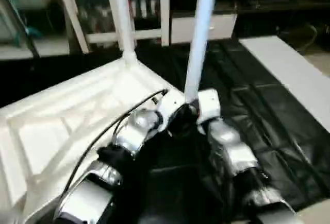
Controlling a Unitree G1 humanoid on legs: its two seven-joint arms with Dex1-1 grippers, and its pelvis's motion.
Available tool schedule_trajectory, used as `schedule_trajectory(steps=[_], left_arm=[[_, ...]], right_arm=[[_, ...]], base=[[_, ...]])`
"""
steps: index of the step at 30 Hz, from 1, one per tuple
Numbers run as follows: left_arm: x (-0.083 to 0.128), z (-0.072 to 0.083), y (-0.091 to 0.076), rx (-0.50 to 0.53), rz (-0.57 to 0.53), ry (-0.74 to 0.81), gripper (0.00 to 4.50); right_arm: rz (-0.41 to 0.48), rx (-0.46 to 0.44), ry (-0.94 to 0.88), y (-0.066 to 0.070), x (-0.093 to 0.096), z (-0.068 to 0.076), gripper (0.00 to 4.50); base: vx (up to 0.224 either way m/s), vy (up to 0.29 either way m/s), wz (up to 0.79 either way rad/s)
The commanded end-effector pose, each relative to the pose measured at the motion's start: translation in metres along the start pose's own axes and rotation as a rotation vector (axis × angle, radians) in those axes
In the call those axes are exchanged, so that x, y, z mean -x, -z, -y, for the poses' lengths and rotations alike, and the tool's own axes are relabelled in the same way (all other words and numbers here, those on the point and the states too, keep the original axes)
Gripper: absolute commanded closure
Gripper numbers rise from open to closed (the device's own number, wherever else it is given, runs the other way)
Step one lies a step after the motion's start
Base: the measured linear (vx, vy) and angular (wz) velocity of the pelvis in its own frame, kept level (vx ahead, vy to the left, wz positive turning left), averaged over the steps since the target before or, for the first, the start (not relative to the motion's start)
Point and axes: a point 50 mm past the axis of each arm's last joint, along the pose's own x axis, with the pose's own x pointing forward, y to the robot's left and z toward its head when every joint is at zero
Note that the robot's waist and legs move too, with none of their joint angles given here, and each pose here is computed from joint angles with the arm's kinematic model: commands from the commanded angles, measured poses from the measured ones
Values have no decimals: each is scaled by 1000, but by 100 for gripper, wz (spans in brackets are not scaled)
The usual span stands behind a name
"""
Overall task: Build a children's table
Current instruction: Rotate leg to tighten
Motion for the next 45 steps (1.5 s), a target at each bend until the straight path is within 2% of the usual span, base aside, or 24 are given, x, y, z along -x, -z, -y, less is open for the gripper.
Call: schedule_trajectory(steps=[1,3,7,8,9,12,13,14,17,24,30,32,34,36,45], left_arm=[[1,9,21,-8,-82,73,450],[9,12,26,-33,-91,161,450],[23,18,30,-109,-81,307,450],[26,19,31,-127,-78,338,450],[30,20,33,-127,-86,368,450],[38,22,35,-135,-77,434,450],[38,22,35,-135,-77,434,450],[43,24,35,-143,-70,477,450],[57,28,34,-196,-29,594,450],[62,30,33,-197,-29,621,450],[63,32,32,-196,-25,630,450],[64,32,31,-195,-24,630,450],[64,32,31,-195,-24,631,450],[64,32,31,-195,-25,631,450],[65,31,32,-191,-33,633,450]], right_arm=[[4,24,-53,-2,4,-2,152],[11,69,-92,-7,14,11,124],[-10,110,-181,-14,29,30,105],[-15,114,-211,-16,32,33,80],[-18,123,-272,-18,37,36,65],[-29,160,-395,-21,48,39,60],[-29,160,-395,-21,48,39,36],[-39,196,-474,-23,55,40,27],[-127,279,-686,-19,76,43,23],[-182,314,-770,-18,82,44,23],[-192,341,-761,-15,72,40,23],[-192,340,-767,-15,69,37,49],[-189,334,-774,-15,67,35,56],[-188,332,-774,-15,67,35,87],[-186,339,-786,-15,65,35,162]], base=[[60,12,0],[58,20,-4],[41,15,-2],[0,0,0],[0,0,0],[0,0,0],[0,0,0],[0,0,0],[0,0,0],[0,0,0],[0,0,0],[0,0,0],[0,0,0],[0,0,0],[0,0,0]])
